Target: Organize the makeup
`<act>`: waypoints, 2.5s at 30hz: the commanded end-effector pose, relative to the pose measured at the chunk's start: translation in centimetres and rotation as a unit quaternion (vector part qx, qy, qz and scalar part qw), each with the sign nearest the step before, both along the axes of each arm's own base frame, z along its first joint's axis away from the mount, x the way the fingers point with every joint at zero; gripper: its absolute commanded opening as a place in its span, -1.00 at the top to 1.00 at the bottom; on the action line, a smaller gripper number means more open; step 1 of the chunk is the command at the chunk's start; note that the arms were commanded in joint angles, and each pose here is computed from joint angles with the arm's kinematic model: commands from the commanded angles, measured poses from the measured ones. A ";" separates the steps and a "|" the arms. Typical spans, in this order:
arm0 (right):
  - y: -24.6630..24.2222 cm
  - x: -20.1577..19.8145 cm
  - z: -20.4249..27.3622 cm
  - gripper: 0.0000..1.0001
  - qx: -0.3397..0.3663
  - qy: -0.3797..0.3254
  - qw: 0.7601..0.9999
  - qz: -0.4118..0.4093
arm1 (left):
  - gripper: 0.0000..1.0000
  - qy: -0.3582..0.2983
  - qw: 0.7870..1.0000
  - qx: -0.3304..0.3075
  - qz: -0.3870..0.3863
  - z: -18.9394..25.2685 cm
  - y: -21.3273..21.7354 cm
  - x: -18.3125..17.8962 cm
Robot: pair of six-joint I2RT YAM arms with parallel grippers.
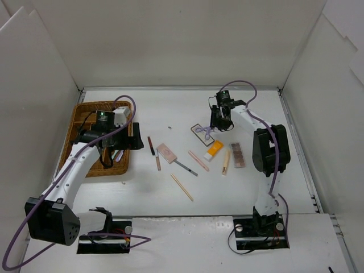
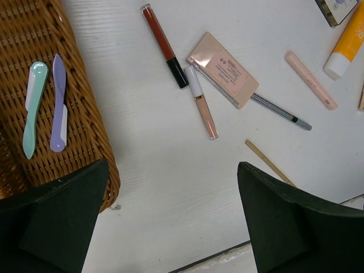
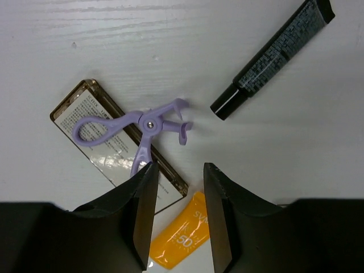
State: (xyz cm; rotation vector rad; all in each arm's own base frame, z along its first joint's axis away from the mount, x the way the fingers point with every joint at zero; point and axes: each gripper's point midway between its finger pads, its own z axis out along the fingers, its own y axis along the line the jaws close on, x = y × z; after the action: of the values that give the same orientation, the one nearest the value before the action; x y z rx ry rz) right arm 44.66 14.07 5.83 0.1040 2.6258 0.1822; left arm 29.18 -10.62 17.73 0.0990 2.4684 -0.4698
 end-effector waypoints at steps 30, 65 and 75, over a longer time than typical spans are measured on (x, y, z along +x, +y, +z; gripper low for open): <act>-0.2 4.1 -0.6 1.00 0.023 -0.021 0.998 0.050 | -0.83 -0.039 0.997 -0.049 -0.048 2.7 -3.3 5.0; 17.0 -9.1 15.9 1.00 0.088 -0.209 0.889 0.399 | -0.04 -0.016 0.958 -0.176 -0.226 7.4 -14.9 4.6; 18.8 -10.0 16.9 1.00 0.112 -0.219 0.876 0.415 | 0.22 0.013 0.949 -0.192 -0.249 6.0 -15.6 3.2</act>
State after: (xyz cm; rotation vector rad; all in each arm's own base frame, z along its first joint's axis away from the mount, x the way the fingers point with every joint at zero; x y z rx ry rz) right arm 34.40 31.62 18.36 -0.9065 2.1626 0.6472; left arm 32.71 -25.55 21.44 0.5005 2.4096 -1.1058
